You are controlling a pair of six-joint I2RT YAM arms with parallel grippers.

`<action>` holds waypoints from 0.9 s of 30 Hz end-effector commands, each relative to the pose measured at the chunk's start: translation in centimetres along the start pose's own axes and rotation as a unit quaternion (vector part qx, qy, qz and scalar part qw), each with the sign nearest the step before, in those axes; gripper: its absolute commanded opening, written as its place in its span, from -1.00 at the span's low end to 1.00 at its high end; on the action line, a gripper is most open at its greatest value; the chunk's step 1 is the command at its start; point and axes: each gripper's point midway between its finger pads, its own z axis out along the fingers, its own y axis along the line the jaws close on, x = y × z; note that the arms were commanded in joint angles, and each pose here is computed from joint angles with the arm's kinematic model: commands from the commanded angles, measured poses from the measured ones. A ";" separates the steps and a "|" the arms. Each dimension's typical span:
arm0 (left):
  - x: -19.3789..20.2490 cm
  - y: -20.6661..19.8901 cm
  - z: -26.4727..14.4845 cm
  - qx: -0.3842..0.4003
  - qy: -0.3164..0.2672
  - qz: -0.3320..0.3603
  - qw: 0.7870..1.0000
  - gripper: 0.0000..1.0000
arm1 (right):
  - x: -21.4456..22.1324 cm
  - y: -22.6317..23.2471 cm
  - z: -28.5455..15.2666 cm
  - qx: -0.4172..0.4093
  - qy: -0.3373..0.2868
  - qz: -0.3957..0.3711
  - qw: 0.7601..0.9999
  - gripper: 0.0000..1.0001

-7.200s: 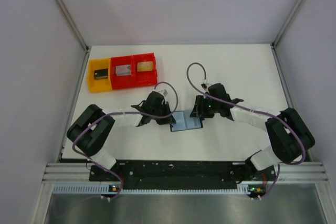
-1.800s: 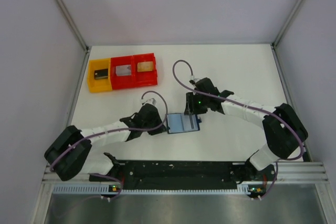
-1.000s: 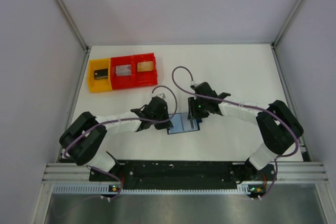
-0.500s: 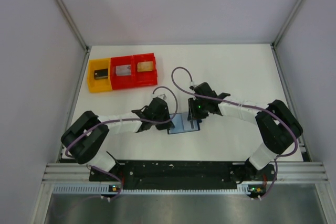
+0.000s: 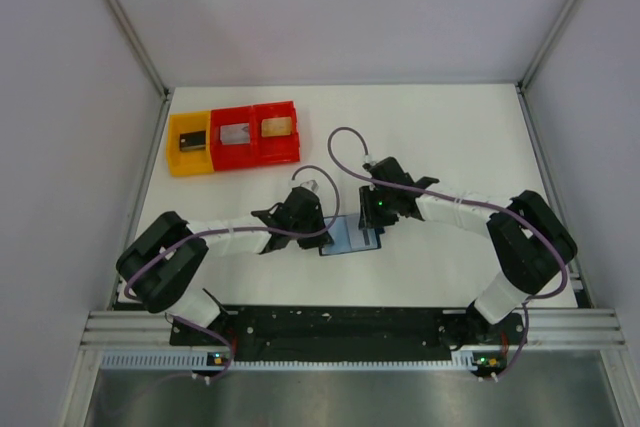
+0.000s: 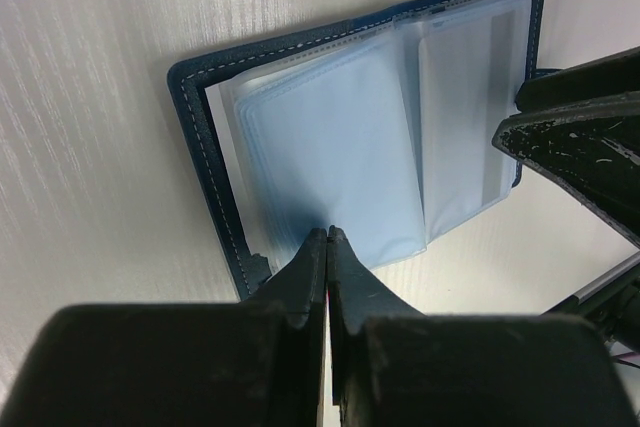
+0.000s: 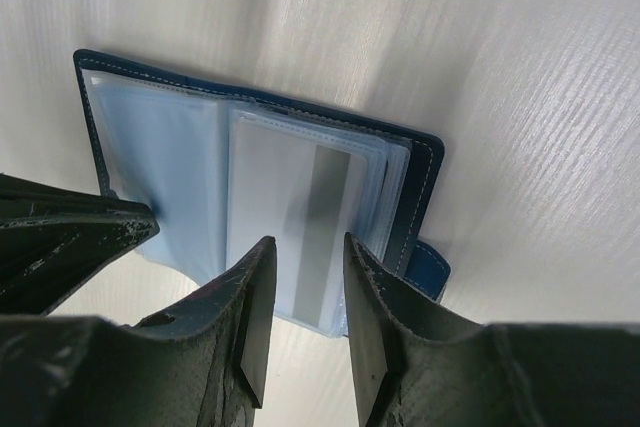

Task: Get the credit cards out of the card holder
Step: Remove the credit card from the card holder.

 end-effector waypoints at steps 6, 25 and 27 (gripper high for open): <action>1.4 1.5 0.1 -0.022 0.014 0.003 1.000 -1.00 | -0.8 0.0 -0.5 0.009 -0.014 0.000 1.000 -0.33; 1.6 1.6 0.2 -0.024 0.016 0.002 1.000 -1.00 | -0.3 -0.4 -0.1 0.015 -0.006 0.007 1.000 -0.32; 1.6 1.7 0.2 -0.025 0.016 0.002 1.000 -1.00 | -0.2 -0.5 -0.1 0.018 -0.005 0.010 1.000 -0.31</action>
